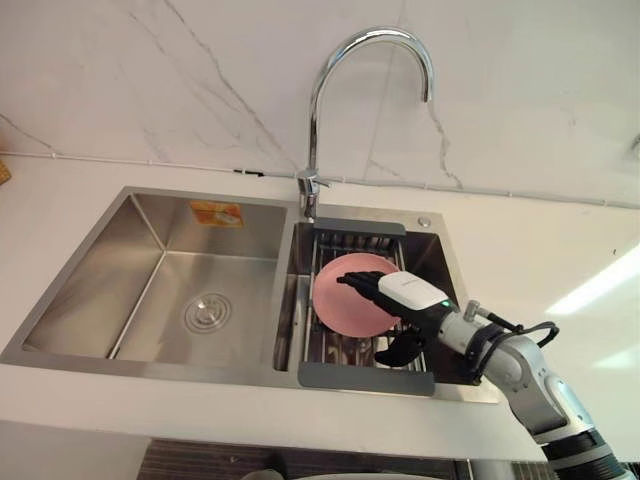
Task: Walk over to the sink, pick up the cup, carry it to the dishwasher, place the cup inside the dishwasher, then close the dishwasher door
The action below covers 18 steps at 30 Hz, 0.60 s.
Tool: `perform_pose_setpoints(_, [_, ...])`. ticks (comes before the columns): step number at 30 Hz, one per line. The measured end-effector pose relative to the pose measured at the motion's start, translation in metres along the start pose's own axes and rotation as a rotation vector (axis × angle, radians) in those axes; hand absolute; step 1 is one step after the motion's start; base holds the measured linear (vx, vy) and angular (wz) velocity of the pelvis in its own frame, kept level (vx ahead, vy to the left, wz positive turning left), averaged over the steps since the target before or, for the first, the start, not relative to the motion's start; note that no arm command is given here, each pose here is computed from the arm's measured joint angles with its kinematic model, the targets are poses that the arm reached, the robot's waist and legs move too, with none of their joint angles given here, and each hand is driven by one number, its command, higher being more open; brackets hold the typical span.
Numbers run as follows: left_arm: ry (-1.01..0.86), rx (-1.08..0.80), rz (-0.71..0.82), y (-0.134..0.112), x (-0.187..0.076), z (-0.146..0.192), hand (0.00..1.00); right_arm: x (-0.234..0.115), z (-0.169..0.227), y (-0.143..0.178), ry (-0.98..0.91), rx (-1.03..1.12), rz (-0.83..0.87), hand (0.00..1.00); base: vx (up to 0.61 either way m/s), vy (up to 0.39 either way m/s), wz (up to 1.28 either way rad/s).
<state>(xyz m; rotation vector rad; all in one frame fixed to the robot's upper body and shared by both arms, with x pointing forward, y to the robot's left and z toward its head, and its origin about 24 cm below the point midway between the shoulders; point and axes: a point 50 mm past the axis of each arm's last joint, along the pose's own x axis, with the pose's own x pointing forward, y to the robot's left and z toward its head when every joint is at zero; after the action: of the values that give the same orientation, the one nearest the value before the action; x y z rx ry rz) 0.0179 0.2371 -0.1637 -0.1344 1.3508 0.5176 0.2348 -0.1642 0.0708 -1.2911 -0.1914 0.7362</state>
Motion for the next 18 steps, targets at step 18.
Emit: perform_pose_setpoints(18, [-0.011,0.023,0.008,-0.002,0.000,0.003,1.00,0.018,-0.011,0.009,0.104,-0.139,-0.144,1.00,0.00,0.001,0.04])
